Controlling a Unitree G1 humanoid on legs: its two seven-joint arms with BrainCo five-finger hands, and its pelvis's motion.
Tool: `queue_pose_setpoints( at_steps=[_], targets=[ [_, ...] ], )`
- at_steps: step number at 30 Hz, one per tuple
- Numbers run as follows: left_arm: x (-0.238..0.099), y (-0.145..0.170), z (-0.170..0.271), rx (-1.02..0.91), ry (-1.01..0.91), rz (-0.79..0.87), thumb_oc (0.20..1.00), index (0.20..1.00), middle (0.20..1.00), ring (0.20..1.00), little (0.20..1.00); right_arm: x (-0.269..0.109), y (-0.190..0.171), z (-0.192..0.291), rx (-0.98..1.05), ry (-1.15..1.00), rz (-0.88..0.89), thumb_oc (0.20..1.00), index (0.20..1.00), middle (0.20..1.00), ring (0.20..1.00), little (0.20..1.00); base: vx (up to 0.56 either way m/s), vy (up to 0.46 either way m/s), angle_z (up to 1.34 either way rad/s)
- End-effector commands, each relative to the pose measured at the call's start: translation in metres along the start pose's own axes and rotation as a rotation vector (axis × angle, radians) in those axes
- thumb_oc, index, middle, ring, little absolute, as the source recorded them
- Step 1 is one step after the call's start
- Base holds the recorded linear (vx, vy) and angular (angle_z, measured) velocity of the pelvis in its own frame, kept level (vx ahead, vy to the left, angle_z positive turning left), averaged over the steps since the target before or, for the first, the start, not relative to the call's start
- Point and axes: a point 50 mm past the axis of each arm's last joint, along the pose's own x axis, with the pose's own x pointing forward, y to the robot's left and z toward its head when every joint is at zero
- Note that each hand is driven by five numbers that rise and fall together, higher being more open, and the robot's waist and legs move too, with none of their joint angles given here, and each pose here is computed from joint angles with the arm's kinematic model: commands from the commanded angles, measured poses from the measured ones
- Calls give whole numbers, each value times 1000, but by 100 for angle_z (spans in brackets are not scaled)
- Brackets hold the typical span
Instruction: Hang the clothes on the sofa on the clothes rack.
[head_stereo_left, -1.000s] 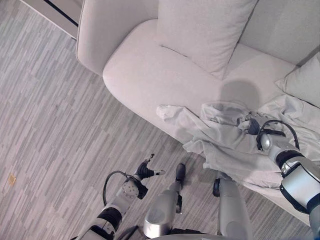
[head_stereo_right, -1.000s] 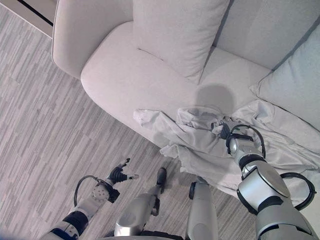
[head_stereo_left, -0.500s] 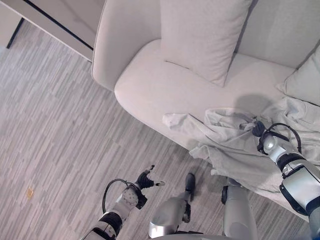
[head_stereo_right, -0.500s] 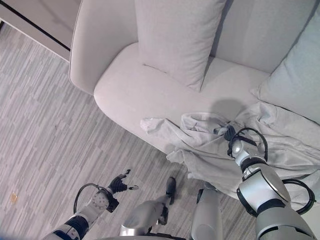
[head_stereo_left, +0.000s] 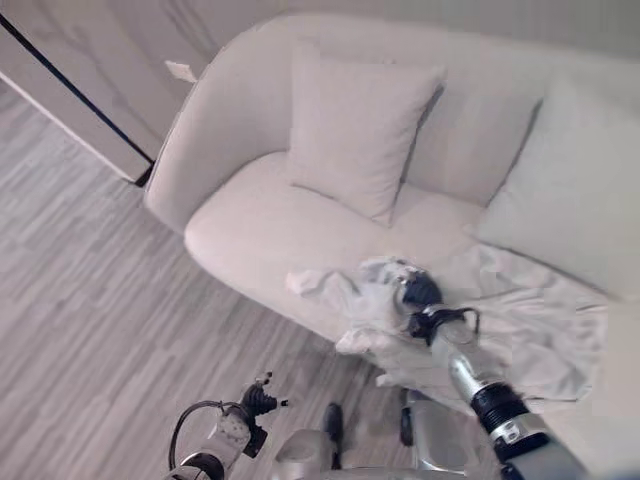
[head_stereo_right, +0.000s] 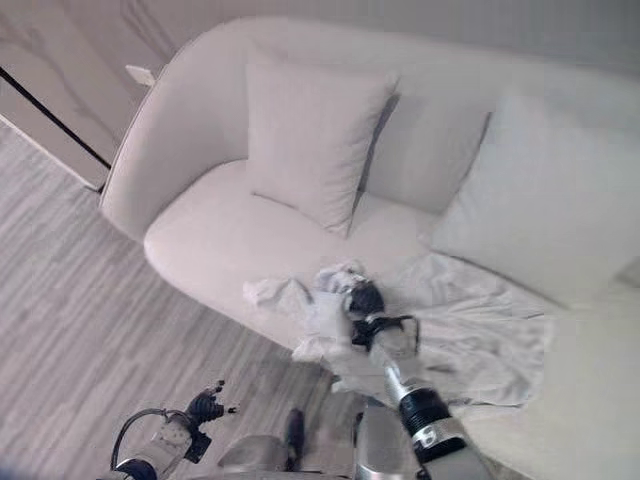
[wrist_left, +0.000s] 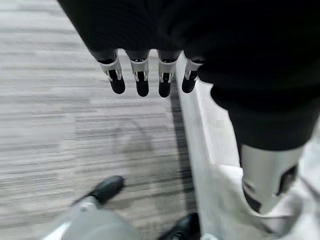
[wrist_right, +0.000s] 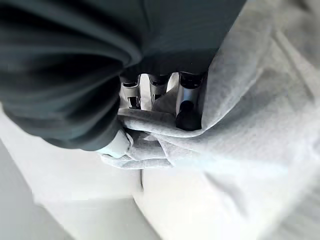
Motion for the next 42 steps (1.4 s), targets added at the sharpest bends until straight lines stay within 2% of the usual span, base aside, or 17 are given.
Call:
queue_pose_setpoints(
  at_steps=[1,5,6,13,14,16,19,21,25,28,29,30,34,36,37,41,42],
  targets=[
    [-1,0,-6,54,29,-8,1000,1000,1000,1000,1000,4,38,8,256,-39,187,200,200,200,200,200,19,-11,-12],
    [-4,-8,-15,58,54,-28,1000,1000,1000,1000,1000,2,58,18,378,-75,258,200,200,200,200,200,9,10,-6],
    [-6,-14,-20,53,71,-44,1000,1000,1000,1000,1000,2,69,33,411,-128,308,200,200,200,200,200,0,0,0],
    [-12,-31,-30,9,108,-78,1000,1000,1000,1000,1000,-3,91,96,421,-333,448,200,200,200,200,200,-20,41,-4],
    [-12,-33,-33,-10,121,-77,1000,1000,1000,1000,1000,-10,102,118,399,-405,516,200,200,200,200,200,-16,42,-4],
    [-12,-35,-32,-21,122,-77,1000,1000,1000,1000,1000,-13,106,128,382,-433,542,200,200,200,200,200,-15,47,-7],
    [-13,-43,-31,-59,127,-86,1000,1000,1000,1000,1000,-28,117,172,294,-597,626,200,200,200,200,200,-5,41,-12],
    [-13,-46,-31,-67,129,-92,1000,1000,1000,1000,1000,-33,121,183,260,-638,652,200,200,200,200,200,-5,33,-13],
    [-13,-54,-25,-131,121,-99,1000,1000,1000,1000,1000,-50,128,248,35,-859,651,200,200,200,200,200,-20,58,-5],
    [-8,-56,-11,-182,84,-88,1000,1000,1000,1000,1000,-62,137,272,-58,-943,665,200,200,200,200,200,-22,34,-6],
    [-7,-55,-6,-203,61,-80,1000,1000,1000,1000,1000,-64,136,281,-89,-969,650,200,200,200,200,200,-86,42,-21],
    [0,-47,22,-336,-20,-23,1000,1000,1000,1000,1000,-64,144,316,-197,-1010,582,200,200,200,200,200,-84,34,-26],
    [1,-39,32,-380,-66,19,1000,1000,1000,1000,1000,-60,148,340,-233,-1016,531,200,200,200,200,200,-19,12,-9],
    [3,-26,38,-329,-106,74,1000,1000,1000,1000,1000,-56,142,377,-248,-1031,408,200,200,200,200,200,-27,9,-13],
    [3,-25,39,-329,-108,75,1000,1000,1000,1000,1000,-56,143,379,-249,-1032,411,200,200,200,200,200,-54,-1,-9],
    [7,3,52,-306,-164,190,1000,1000,1000,1000,1000,-58,126,417,-254,-1039,240,200,200,200,200,200,-9,-11,16],
    [8,18,63,-296,-207,243,1000,1000,1000,1000,1000,-60,120,428,-224,-1035,190,200,200,200,200,200,32,-1,8]
  ],
)
